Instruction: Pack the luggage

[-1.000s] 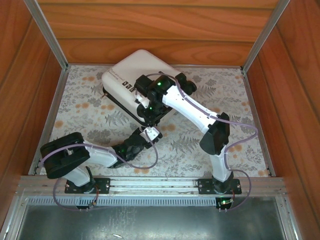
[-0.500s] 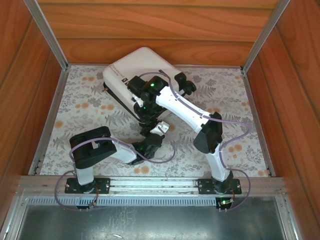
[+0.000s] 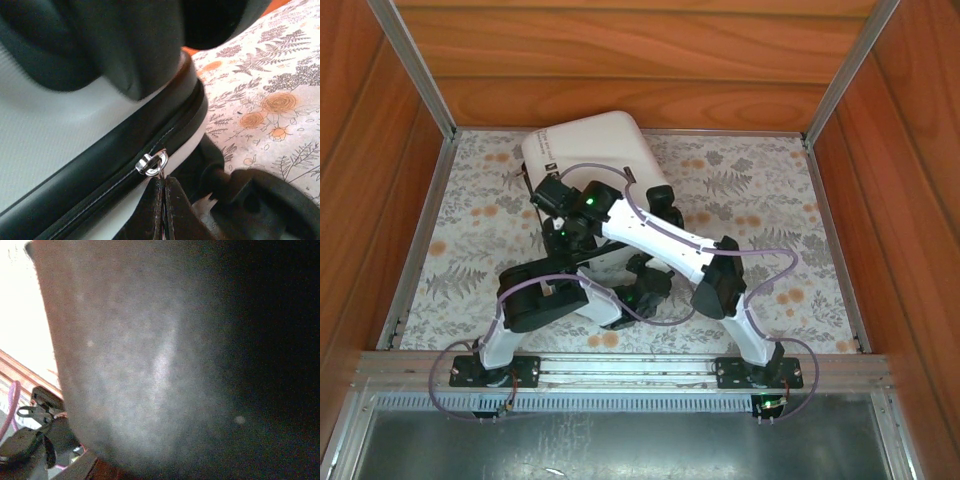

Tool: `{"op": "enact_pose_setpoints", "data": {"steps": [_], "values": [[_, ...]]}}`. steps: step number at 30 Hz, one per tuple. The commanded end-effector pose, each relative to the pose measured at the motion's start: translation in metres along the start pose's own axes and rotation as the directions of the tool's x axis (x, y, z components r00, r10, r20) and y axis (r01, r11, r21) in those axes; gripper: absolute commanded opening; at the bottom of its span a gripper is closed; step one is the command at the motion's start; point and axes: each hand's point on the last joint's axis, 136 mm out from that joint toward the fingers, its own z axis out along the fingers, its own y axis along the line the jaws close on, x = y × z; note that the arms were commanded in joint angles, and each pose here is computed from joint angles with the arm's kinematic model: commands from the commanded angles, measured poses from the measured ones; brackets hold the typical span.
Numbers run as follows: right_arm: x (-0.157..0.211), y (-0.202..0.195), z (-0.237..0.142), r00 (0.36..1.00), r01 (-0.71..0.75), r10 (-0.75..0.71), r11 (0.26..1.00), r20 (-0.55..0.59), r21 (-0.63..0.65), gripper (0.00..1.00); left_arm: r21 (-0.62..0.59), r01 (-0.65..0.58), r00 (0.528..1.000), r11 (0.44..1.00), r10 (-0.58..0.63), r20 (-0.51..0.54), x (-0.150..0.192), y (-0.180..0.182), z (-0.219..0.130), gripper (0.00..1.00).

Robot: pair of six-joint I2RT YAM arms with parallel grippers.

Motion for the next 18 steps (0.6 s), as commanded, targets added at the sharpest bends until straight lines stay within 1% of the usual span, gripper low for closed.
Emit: {"op": "enact_pose_setpoints", "data": {"steps": [1, 4, 8, 11, 12, 13, 15, 16, 18], "values": [[-0.022, 0.135, -0.046, 0.962, 0.249, -0.17, 0.871, 0.215, -0.423, 0.0, 0.22, -0.047, 0.999, 0.974, 0.046, 0.011, 0.01, -0.06, -0.015, 0.0], [-0.029, 0.148, -0.042, 0.962, 0.238, -0.146, 0.864, 0.232, -0.443, 0.0, 0.24, -0.021, 1.0, 0.97, 0.017, 0.019, 0.005, -0.069, -0.012, 0.0], [-0.035, 0.164, -0.04, 0.95, 0.252, -0.132, 0.859, 0.283, -0.445, 0.0, 0.269, 0.004, 0.999, 0.963, -0.013, 0.032, 0.0, -0.082, -0.008, 0.0], [-0.039, 0.157, -0.037, 0.947, 0.244, -0.125, 0.879, 0.297, -0.409, 0.0, 0.282, 0.021, 0.998, 0.959, -0.034, 0.043, -0.004, -0.085, -0.009, 0.0], [-0.038, 0.154, -0.036, 0.945, 0.249, -0.134, 0.886, 0.3, -0.391, 0.05, 0.286, 0.022, 0.998, 0.958, -0.037, 0.046, -0.005, -0.086, -0.009, 0.0], [-0.038, 0.151, -0.038, 0.942, 0.256, -0.143, 0.891, 0.304, -0.375, 0.12, 0.285, 0.022, 0.998, 0.958, -0.037, 0.048, -0.004, -0.085, -0.01, 0.0], [-0.034, 0.142, -0.042, 0.933, 0.286, -0.183, 0.9, 0.31, -0.329, 0.36, 0.285, 0.028, 0.998, 0.958, -0.044, 0.052, -0.005, -0.081, -0.011, 0.0], [-0.033, 0.137, -0.047, 0.928, 0.3, -0.203, 0.905, 0.314, -0.302, 0.45, 0.282, 0.028, 0.997, 0.959, -0.046, 0.055, -0.006, -0.079, -0.012, 0.0], [-0.03, 0.12, -0.057, 0.922, 0.306, -0.229, 0.925, 0.312, -0.226, 0.57, 0.286, 0.032, 0.997, 0.958, -0.051, 0.059, -0.007, -0.077, -0.014, 0.0]]}}
